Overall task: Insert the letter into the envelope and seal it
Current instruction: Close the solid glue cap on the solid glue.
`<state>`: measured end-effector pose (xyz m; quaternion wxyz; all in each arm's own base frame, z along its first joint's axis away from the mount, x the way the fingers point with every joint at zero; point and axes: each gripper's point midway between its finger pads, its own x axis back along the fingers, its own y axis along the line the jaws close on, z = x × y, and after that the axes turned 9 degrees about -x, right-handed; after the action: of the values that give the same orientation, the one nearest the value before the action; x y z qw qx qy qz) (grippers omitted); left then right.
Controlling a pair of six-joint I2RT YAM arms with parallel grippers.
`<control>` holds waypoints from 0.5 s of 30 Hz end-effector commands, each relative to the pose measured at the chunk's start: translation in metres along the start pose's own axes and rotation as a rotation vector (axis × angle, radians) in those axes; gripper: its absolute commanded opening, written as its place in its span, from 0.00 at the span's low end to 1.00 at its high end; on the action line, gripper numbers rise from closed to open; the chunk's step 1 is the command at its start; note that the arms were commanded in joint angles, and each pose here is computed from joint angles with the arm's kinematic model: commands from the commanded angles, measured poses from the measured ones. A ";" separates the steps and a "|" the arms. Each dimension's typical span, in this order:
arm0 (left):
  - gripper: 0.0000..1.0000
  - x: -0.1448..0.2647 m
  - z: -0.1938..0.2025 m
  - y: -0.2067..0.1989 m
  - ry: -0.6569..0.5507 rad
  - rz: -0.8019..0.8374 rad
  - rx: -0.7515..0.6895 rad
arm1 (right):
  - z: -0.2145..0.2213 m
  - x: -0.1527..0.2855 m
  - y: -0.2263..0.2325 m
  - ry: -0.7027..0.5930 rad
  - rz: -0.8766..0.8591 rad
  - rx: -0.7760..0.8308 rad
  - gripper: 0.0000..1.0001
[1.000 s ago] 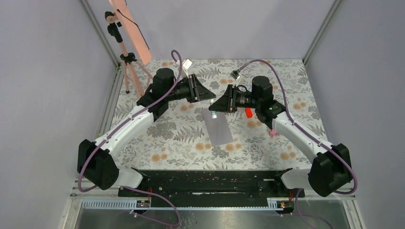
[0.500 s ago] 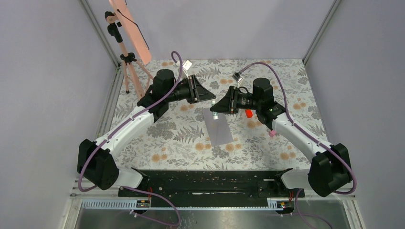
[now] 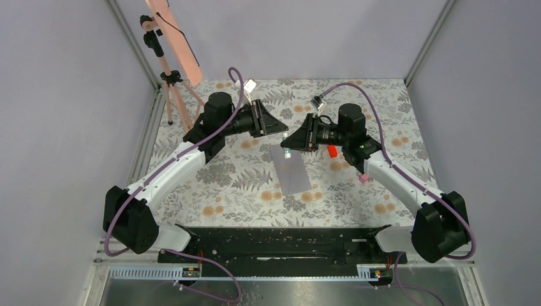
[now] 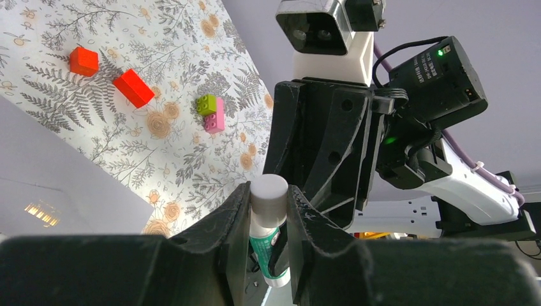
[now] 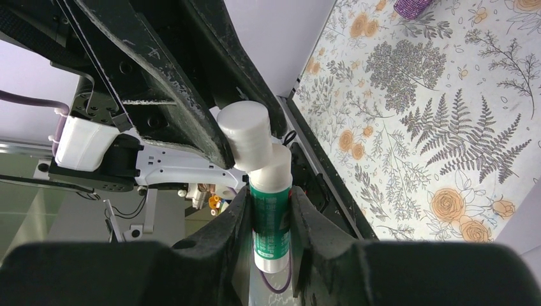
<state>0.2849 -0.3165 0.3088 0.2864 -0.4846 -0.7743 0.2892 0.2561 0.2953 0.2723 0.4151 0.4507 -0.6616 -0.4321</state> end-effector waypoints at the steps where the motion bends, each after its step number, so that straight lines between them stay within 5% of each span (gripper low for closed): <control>1: 0.12 0.004 0.006 -0.021 0.034 0.072 -0.063 | -0.023 0.002 0.026 -0.076 -0.069 0.072 0.00; 15: 0.10 0.005 0.008 -0.020 0.036 0.065 -0.088 | -0.027 0.007 0.022 -0.107 -0.056 0.067 0.00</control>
<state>0.2847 -0.3176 0.3069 0.2761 -0.4908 -0.7806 0.2710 0.2557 0.2957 0.2739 0.4201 0.4476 -0.6552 -0.4404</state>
